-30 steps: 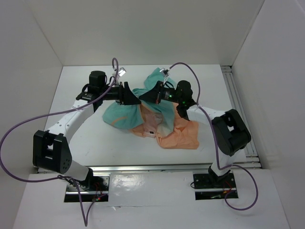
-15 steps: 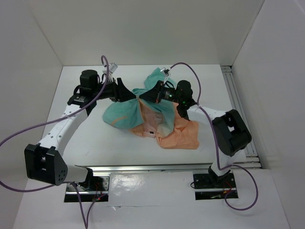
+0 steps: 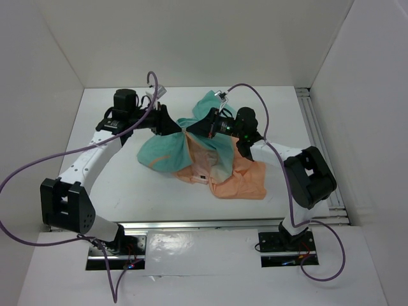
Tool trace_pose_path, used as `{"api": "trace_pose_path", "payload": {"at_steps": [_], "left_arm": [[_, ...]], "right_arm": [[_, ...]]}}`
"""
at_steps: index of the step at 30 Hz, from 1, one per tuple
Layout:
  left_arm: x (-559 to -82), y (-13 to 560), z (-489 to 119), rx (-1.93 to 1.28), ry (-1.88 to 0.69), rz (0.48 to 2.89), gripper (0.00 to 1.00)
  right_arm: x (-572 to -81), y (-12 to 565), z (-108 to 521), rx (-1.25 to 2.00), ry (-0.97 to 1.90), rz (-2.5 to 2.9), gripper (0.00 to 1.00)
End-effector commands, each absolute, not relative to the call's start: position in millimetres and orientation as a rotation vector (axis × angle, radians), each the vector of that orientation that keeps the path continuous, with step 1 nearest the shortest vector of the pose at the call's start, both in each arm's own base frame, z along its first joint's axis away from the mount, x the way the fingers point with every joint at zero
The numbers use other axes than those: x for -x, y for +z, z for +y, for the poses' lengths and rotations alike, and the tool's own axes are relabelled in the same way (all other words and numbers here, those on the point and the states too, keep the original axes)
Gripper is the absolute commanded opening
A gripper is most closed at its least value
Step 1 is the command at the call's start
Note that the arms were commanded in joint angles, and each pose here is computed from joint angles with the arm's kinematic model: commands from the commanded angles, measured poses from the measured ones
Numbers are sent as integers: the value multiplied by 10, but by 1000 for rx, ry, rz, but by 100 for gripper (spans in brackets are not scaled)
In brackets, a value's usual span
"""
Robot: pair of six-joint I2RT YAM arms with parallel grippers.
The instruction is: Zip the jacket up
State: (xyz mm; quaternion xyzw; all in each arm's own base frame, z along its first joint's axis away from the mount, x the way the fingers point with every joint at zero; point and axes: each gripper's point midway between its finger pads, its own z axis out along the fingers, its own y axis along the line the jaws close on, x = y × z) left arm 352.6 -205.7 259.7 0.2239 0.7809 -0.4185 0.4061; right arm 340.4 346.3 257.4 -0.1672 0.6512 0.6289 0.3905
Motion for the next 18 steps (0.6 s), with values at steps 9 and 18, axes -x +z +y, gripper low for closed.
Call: {"api": "trace_pose_path", "payload": {"at_steps": [9, 18], "left_arm": [[-3535, 2781, -2141, -728, -1028, 1818, 45], [-3489, 2740, -2235, -756, -1069, 1827, 52]], "right_arm": [[-3336, 2871, 3461, 464, 1600, 1569, 0], [-3325, 2874, 3470, 463, 1620, 1565, 0]]}}
